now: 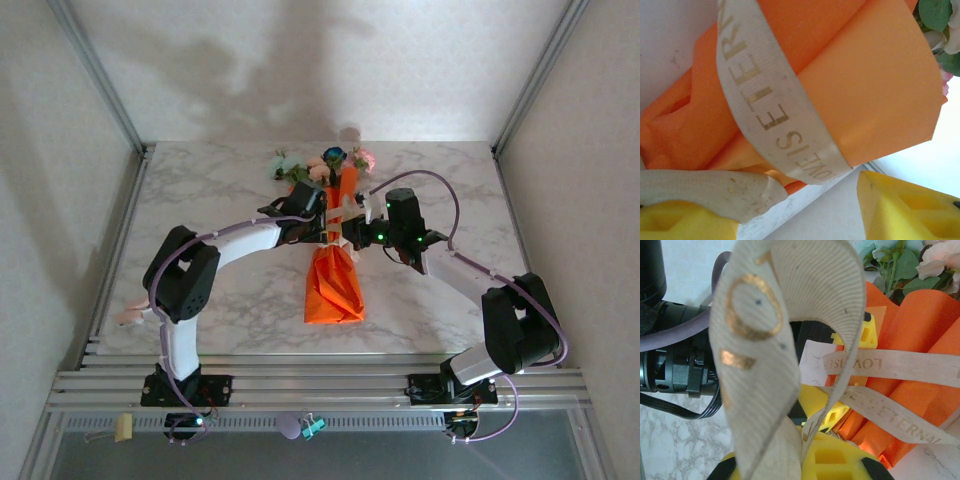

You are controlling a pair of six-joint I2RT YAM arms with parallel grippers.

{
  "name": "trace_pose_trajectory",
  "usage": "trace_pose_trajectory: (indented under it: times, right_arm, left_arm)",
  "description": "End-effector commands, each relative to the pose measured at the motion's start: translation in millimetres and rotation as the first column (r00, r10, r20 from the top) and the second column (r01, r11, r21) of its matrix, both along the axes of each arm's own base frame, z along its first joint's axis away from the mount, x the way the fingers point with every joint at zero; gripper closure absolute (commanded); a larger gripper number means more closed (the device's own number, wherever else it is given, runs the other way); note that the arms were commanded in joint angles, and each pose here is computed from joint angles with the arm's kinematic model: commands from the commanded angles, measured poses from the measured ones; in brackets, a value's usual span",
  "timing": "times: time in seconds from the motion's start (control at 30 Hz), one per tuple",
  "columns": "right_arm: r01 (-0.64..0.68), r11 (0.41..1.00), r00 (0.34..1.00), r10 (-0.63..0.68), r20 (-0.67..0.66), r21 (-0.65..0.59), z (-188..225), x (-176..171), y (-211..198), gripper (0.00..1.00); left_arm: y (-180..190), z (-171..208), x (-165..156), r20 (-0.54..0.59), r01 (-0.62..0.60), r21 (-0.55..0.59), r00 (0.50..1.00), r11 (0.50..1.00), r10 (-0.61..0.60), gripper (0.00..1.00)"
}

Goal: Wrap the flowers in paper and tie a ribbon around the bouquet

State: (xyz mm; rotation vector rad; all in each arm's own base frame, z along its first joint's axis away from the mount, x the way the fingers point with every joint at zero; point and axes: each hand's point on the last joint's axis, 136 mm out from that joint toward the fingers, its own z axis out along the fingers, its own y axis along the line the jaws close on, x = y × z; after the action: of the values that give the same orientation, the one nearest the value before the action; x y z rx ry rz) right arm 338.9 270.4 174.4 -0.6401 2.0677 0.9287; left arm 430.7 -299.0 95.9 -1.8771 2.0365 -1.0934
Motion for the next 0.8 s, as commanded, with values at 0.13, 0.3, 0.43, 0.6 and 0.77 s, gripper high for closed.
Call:
trace_pose_trajectory:
  times: [0.13, 0.3, 0.43, 0.6, 0.77]
  right_arm:
    - [-0.005, 1.0, 1.0, 0.005, 0.015, 0.009, 11.7, -0.3, 4.1, 1.0]
    - [-0.01, 1.0, 1.0, 0.01, 0.013, 0.009, 12.3, 0.1, 5.1, 1.0]
    - [-0.029, 1.0, 1.0, 0.029, 0.01, -0.001, 12.7, 0.1, 7.0, 1.0]
    - [-0.08, 0.997, 0.996, 0.08, -0.031, -0.006, 15.2, 0.4, 15.2, 1.0]
    - [-0.077, 0.997, 0.995, 0.076, -0.071, 0.001, 14.4, 4.9, 19.1, 1.0]
  left_arm:
    - [6.3, -14.1, 6.0, -0.162, -0.221, -0.129, 0.966, 0.967, 0.199, 0.53]
    - [6.4, -17.6, 5.6, -0.156, -0.208, -0.14, 0.97, 0.968, 0.186, 0.68]
    - [10.3, -13.8, 4.5, -0.138, -0.203, -0.139, 0.973, 0.969, 0.184, 0.86]
    - [17.0, -5.7, 0.6, -0.099, -0.183, -0.15, 0.981, 0.972, 0.169, 1.0]
    - [25.5, 1.7, -6.0, -0.06, -0.185, -0.171, 0.982, 0.968, 0.177, 1.0]
